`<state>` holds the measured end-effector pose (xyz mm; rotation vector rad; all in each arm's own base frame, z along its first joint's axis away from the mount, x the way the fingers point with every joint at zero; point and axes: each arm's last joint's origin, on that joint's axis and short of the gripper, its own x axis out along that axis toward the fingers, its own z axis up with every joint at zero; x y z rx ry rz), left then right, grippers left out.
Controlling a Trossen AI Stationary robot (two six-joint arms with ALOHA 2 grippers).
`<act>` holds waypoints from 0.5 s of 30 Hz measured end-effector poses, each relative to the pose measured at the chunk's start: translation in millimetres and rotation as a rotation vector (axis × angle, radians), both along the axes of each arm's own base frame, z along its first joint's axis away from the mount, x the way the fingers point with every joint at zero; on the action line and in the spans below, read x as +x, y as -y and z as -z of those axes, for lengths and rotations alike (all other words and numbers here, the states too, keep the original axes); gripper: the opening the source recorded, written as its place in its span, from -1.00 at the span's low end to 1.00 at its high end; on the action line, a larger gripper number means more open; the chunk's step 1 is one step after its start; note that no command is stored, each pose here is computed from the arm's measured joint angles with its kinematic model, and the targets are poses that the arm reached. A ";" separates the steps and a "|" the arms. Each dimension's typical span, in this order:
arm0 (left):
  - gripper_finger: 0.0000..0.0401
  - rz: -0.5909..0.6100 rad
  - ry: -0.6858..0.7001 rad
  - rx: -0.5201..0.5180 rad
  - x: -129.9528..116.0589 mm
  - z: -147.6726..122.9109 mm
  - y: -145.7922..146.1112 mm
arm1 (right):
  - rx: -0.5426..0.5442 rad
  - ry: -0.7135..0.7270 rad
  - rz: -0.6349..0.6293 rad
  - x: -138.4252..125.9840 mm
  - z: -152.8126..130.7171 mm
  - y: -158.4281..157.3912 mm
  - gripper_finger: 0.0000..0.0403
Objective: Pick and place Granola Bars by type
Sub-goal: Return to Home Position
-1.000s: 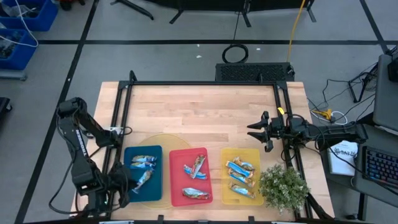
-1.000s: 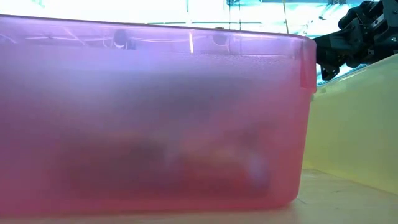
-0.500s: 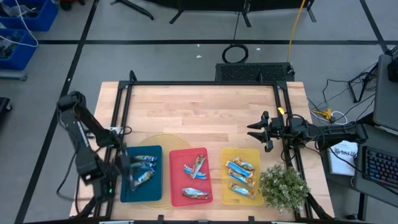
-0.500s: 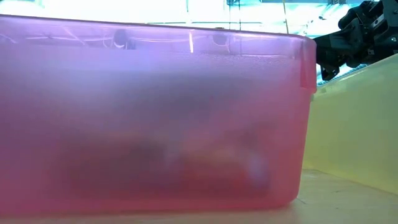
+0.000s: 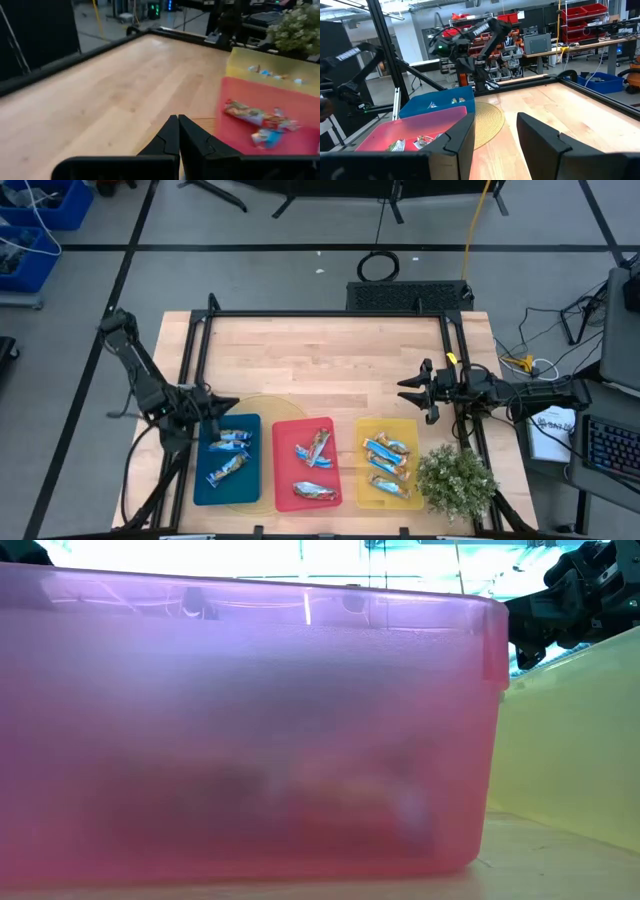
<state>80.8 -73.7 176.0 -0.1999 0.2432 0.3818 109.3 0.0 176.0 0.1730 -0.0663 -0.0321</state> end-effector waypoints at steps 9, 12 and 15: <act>-0.98 0.003 0.068 0.011 -8.3 9.3 -27.0 | 0.000 0.000 0.000 0.0 0.0 0.0 -0.32; -0.96 0.093 0.088 0.052 -5.9 4.9 -27.3 | 0.000 0.000 0.000 0.0 0.0 0.0 -0.32; -0.96 0.204 0.133 0.125 -2.7 -2.6 -28.1 | 0.000 0.000 0.000 0.0 0.0 0.0 -0.32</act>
